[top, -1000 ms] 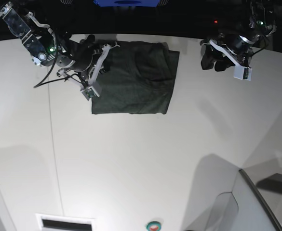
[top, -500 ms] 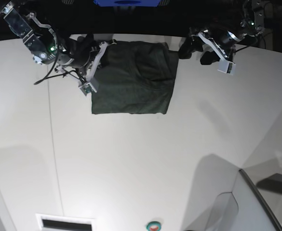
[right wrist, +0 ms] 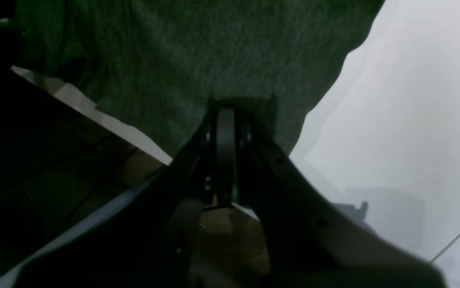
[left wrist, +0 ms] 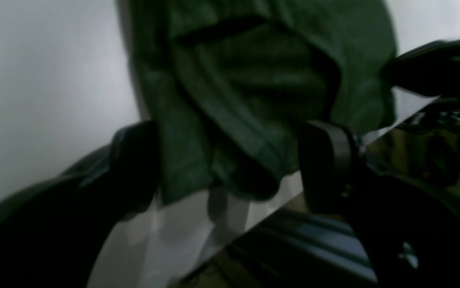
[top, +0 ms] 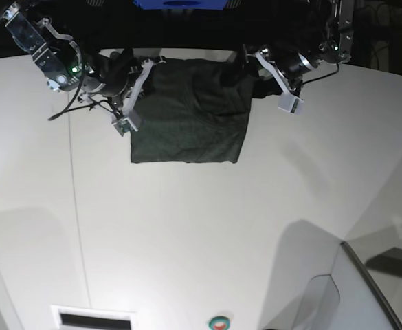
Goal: Layout the t-shirt on the table in an organized manner, then fold the t-shirt properly
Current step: 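Grasp the folded shirt's corners with both grippers, then lift and drag the folded shirt with the left gripper to straighten it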
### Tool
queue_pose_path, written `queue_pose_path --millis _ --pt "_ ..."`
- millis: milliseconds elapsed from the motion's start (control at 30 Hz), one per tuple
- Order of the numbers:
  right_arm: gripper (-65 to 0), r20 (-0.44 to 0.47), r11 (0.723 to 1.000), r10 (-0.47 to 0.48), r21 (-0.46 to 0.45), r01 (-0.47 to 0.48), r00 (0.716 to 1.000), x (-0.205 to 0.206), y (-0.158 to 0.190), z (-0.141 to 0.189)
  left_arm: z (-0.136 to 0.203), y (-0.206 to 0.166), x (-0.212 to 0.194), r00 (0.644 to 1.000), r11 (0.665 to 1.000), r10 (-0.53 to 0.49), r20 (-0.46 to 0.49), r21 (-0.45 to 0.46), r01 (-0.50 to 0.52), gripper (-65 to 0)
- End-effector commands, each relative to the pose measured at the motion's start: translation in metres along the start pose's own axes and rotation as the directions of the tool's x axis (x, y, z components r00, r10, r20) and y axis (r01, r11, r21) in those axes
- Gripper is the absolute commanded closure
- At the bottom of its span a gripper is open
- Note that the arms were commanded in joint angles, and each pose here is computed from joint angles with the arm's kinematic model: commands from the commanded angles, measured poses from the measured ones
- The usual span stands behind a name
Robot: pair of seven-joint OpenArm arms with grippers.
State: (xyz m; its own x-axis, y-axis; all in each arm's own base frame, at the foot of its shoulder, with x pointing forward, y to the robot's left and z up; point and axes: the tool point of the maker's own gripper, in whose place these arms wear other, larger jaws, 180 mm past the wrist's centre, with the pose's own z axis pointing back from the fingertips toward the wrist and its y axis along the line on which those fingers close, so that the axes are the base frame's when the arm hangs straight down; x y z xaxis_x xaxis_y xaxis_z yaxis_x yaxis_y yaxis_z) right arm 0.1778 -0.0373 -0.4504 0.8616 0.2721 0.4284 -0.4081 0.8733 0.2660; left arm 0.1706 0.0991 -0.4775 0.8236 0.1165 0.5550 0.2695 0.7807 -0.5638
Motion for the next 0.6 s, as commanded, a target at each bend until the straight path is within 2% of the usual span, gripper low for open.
queue_pose_path --millis 0,133,200,267,367,433,467,567 --pt "-0.8 0.032 1.0 0.006 0.002 -0.006 0.999 0.01 0.0 0.003 -0.003 0.002 -0.007 1.0 1.0 0.004 -0.031 0.01 -0.003 -51.0" --pt "-0.8 0.032 1.0 0.006 0.002 -0.006 0.999 0.01 0.0 0.003 -0.013 0.0 -0.015 0.998 0.999 0.048 -0.041 0.002 -0.048 -50.8" --pt "-0.8 0.032 1.0 0.006 0.002 -0.006 0.999 0.01 0.0 0.003 -0.014 -0.001 -0.017 0.997 0.998 0.057 -0.044 0.001 -0.057 -48.1" --pt "-0.8 0.032 1.0 0.006 0.002 -0.006 0.999 0.01 0.0 0.003 -0.015 -0.001 -0.017 0.997 0.998 0.059 -0.043 0.0 -0.059 -39.5" --pt "-0.8 0.033 1.0 0.006 0.002 -0.006 0.999 0.01 0.0 0.003 -0.022 -0.003 -0.02 0.996 0.998 0.055 -0.067 -0.015 -0.056 -21.2" --pt "-0.8 0.033 1.0 0.007 0.0 -0.007 0.999 0.01 -0.001 0.003 -0.03 -0.004 -0.021 0.995 0.998 0.048 -0.089 -0.032 -0.051 -5.8" --pt "-0.8 0.033 1.0 0.007 0.0 -0.007 0.999 0.01 -0.001 0.003 -0.032 -0.006 -0.021 0.994 0.998 0.035 -0.102 -0.041 -0.039 0.0" --pt "-0.8 0.033 1.0 0.006 -0.001 -0.006 0.999 0.01 -0.001 0.003 -0.032 -0.007 -0.016 0.994 0.999 -0.006 -0.113 -0.054 0.0 0.0"
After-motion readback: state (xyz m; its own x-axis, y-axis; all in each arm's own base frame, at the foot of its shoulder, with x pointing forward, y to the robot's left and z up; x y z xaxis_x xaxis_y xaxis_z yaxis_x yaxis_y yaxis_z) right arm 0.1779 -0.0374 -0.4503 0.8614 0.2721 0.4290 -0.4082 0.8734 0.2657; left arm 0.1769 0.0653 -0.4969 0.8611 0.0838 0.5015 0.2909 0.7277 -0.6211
